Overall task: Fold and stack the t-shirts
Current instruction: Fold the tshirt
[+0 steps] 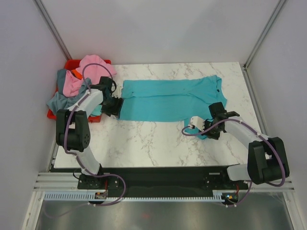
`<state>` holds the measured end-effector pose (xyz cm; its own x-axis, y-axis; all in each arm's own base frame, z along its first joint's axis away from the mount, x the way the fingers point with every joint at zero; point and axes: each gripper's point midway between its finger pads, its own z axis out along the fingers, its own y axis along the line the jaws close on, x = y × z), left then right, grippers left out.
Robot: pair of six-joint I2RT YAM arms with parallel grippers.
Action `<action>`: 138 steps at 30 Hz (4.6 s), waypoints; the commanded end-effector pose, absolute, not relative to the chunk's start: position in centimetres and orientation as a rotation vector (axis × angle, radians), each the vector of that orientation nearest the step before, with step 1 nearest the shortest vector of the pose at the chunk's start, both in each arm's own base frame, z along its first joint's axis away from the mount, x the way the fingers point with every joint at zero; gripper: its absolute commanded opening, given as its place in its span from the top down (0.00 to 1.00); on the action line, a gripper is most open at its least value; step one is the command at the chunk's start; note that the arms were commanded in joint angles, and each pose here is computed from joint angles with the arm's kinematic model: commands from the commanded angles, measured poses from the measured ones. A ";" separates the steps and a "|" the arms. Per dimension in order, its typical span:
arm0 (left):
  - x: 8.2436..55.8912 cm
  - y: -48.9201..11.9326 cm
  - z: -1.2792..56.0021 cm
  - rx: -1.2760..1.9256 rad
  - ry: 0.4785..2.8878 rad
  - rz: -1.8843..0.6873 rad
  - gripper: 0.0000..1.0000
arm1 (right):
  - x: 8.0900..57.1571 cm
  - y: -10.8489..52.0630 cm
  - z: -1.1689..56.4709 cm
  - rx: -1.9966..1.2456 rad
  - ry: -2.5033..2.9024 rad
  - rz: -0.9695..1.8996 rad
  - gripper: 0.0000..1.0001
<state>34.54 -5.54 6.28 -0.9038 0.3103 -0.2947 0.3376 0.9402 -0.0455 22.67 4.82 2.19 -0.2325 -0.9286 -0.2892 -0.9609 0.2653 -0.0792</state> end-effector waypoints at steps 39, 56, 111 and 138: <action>35.9 -6.6 2.4 0.206 2.962 -0.443 0.57 | 27.1 5.7 4.5 -1.600 2.222 0.078 1.00; 35.3 -7.0 5.7 0.237 2.871 -0.461 0.80 | 29.1 5.4 8.5 -1.286 2.233 0.038 1.00; 35.5 -6.8 3.3 0.220 3.000 -0.493 0.54 | 38.3 3.4 16.2 -0.806 2.162 0.050 1.00; 39.2 -7.5 10.6 0.329 2.769 -0.471 0.98 | 40.8 0.3 19.8 -0.613 2.096 -0.026 1.00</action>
<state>37.82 -6.98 7.82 -0.9566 0.1423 -0.2543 0.2142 0.9351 -0.2823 38.05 0.85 15.93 -0.5355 -0.4682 -0.7028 -0.4814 0.8530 -0.2014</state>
